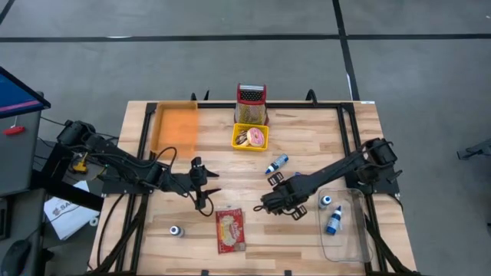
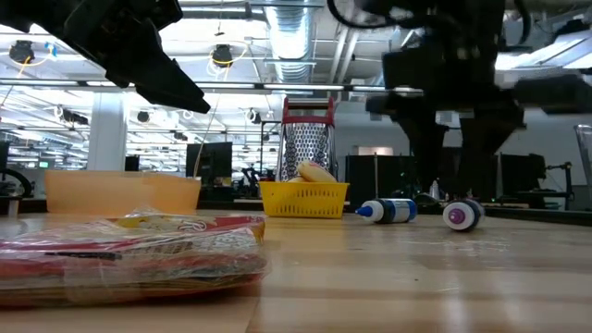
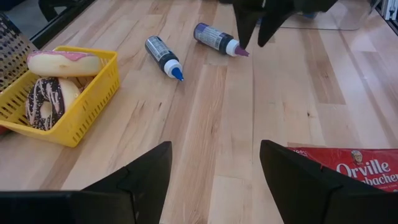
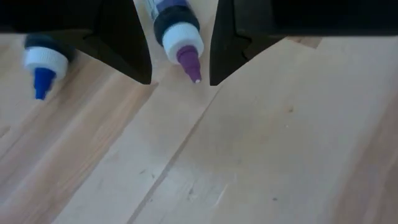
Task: Pick & Place Food Item
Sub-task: Put the right violet food coloring bottle into the transparent bin
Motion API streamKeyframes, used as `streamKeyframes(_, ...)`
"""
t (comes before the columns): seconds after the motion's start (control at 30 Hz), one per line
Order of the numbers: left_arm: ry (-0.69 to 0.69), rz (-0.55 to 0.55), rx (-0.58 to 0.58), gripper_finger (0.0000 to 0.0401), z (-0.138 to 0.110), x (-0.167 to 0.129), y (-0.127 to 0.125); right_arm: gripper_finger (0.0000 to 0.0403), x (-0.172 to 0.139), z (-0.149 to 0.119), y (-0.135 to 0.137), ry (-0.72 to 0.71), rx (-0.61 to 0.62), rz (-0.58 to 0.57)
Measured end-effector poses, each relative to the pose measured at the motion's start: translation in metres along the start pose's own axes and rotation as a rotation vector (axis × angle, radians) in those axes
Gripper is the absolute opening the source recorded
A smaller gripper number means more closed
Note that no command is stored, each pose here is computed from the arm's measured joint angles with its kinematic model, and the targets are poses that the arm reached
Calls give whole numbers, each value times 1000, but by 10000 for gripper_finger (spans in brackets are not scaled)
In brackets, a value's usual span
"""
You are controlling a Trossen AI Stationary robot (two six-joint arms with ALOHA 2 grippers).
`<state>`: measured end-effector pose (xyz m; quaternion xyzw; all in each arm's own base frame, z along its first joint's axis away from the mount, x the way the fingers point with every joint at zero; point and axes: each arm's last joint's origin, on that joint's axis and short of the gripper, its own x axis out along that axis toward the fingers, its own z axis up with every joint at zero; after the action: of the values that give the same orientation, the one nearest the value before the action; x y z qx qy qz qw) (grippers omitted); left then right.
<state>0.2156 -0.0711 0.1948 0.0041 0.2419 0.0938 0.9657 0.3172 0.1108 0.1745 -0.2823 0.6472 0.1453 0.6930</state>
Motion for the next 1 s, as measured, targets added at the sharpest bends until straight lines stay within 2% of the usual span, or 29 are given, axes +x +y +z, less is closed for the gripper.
streamKeyframes(0.17,4,-14,0,239,0,0,0,154,18,-12,5,37,7,42)
streamKeyframes(0.37,3,-11,0,239,0,0,0,147,22,-14,6,41,3,31)
streamKeyframes(0.7,-1,-16,-2,239,0,0,-1,128,40,-28,-5,61,47,31)
streamKeyframes(0.87,-1,-16,-1,239,0,0,-1,97,43,-32,-7,61,39,33)
streamKeyframes(1.0,-1,-16,-2,239,0,0,-1,45,43,-32,-9,59,43,44)
